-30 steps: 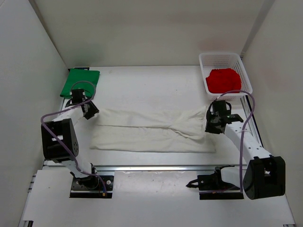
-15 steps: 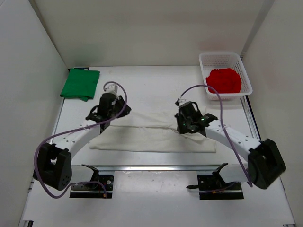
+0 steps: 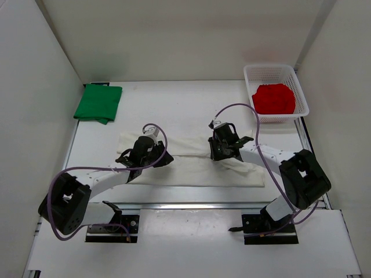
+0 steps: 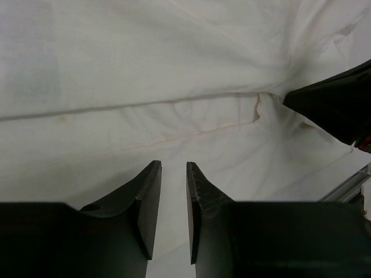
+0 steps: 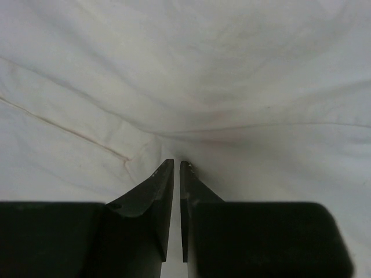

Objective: Fold and stack the t-shirts
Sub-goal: Fold the other side of the tshirt into a rectangle

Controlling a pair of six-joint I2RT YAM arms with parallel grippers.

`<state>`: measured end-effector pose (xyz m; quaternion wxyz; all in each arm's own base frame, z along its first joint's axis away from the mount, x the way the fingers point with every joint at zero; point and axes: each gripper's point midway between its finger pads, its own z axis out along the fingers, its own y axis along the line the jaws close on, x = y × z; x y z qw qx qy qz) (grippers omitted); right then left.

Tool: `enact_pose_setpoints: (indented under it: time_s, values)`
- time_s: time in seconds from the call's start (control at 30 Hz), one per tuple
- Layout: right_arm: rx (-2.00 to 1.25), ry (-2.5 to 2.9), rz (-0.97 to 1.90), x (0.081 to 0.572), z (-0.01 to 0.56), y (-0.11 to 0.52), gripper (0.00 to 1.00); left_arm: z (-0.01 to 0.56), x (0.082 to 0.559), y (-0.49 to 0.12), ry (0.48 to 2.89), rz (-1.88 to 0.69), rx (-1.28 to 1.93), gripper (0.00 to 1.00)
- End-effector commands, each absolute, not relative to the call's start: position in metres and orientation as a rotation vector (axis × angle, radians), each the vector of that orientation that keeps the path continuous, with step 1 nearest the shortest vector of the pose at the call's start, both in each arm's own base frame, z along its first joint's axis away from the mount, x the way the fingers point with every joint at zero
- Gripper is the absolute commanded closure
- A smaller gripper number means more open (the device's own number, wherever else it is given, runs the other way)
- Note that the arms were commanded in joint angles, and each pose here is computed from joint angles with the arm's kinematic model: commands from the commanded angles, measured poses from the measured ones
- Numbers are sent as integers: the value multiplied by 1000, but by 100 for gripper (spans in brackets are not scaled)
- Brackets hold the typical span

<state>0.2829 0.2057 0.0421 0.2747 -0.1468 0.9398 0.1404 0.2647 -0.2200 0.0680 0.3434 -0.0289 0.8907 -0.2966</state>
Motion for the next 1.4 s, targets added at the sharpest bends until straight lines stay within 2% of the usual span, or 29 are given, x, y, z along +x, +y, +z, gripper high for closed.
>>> enact_pose_setpoints:
  time_s: [0.0, 0.17, 0.3, 0.43, 0.6, 0.67, 0.73, 1.0, 1.37]
  values:
    - [-388, 2457, 410, 303, 54, 213, 91, 85, 265, -232, 2250, -873, -52, 65]
    - [-410, 2470, 421, 298, 46, 217, 85, 85, 269, -226, 2240, -861, -68, 64]
    - [-410, 2490, 396, 298, 41, 216, 85, 86, 270, -222, 2237, -852, -83, 64]
    - [-405, 2471, 418, 295, 46, 217, 89, 84, 268, -222, 2244, -848, -72, 64]
    - [-389, 2492, 397, 291, 39, 208, 89, 88, 270, -222, 2232, -847, -80, 64]
    - [-383, 2510, 414, 291, 41, 209, 95, 88, 271, -222, 2229, -849, -92, 64]
    - [-389, 2486, 423, 293, 45, 211, 95, 89, 271, -222, 2227, -848, -88, 64]
    - [-362, 2493, 381, 298, 38, 202, 83, 87, 271, -223, 2231, -858, -89, 65]
    - [-399, 2530, 379, 296, 28, 213, 79, 83, 268, -220, 2241, -852, -100, 64]
